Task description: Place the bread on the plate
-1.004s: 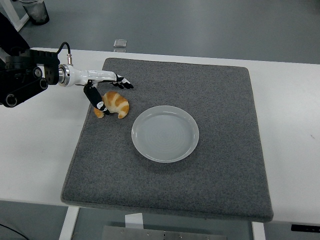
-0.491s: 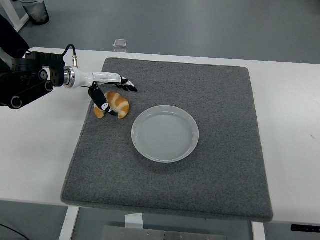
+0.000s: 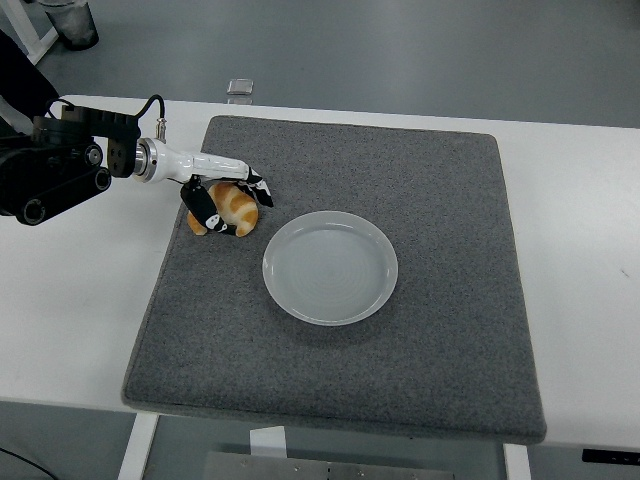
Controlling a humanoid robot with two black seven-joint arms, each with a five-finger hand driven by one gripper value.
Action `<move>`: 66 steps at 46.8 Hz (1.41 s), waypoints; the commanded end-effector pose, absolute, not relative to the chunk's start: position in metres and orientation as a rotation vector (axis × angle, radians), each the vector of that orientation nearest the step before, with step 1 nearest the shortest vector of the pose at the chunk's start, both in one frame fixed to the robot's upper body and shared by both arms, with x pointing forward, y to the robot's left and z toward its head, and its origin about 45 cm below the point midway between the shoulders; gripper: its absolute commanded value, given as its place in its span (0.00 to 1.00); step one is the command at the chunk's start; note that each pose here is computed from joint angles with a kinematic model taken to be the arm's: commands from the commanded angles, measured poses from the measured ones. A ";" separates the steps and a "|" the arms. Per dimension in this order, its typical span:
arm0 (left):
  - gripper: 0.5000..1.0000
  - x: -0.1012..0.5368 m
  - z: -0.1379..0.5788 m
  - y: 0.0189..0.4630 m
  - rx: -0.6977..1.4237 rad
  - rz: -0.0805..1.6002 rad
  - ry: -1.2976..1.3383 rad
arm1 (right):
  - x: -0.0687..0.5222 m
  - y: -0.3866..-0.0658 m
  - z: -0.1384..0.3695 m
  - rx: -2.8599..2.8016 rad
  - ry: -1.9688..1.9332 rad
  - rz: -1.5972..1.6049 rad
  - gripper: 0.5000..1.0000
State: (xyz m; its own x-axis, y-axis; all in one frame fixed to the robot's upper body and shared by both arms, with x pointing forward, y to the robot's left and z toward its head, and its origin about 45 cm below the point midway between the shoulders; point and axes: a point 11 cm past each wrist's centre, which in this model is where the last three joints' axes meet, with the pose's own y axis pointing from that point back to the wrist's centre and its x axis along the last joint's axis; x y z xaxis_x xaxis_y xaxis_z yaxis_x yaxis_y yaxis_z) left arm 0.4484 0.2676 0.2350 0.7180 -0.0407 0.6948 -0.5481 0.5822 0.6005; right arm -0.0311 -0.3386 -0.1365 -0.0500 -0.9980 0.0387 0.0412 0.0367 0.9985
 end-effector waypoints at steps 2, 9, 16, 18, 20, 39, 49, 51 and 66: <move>0.70 0.449 0.237 0.269 0.914 0.329 -0.728 | -0.031 -0.339 -0.137 1.127 -1.235 -1.238 0.90; 0.70 0.449 0.238 0.271 0.920 0.328 -0.731 | -0.031 -0.338 -0.137 1.128 -1.234 -1.239 0.90; 0.67 0.450 0.241 0.278 0.943 0.324 -0.741 | -0.031 -0.338 -0.137 1.129 -1.234 -1.240 0.90; 0.65 0.450 0.240 0.279 0.951 0.319 -0.745 | -0.031 -0.338 -0.137 1.128 -1.234 -1.239 0.90; 0.63 0.450 0.240 0.279 0.957 0.313 -0.751 | -0.031 -0.339 -0.137 1.127 -1.235 -1.238 0.90; 0.00 0.450 0.237 0.281 1.000 0.277 -0.799 | -0.031 -0.339 -0.137 1.127 -1.235 -1.238 0.90; 0.00 0.457 0.252 0.275 0.980 0.301 -0.848 | -0.031 -0.339 -0.137 1.127 -1.235 -1.238 0.90; 0.00 0.459 0.257 0.274 0.971 0.308 -0.854 | -0.031 -0.339 -0.137 1.127 -1.235 -1.238 0.90; 0.00 0.480 0.346 0.254 0.861 0.392 -0.941 | -0.031 -0.339 -0.137 1.127 -1.235 -1.238 0.91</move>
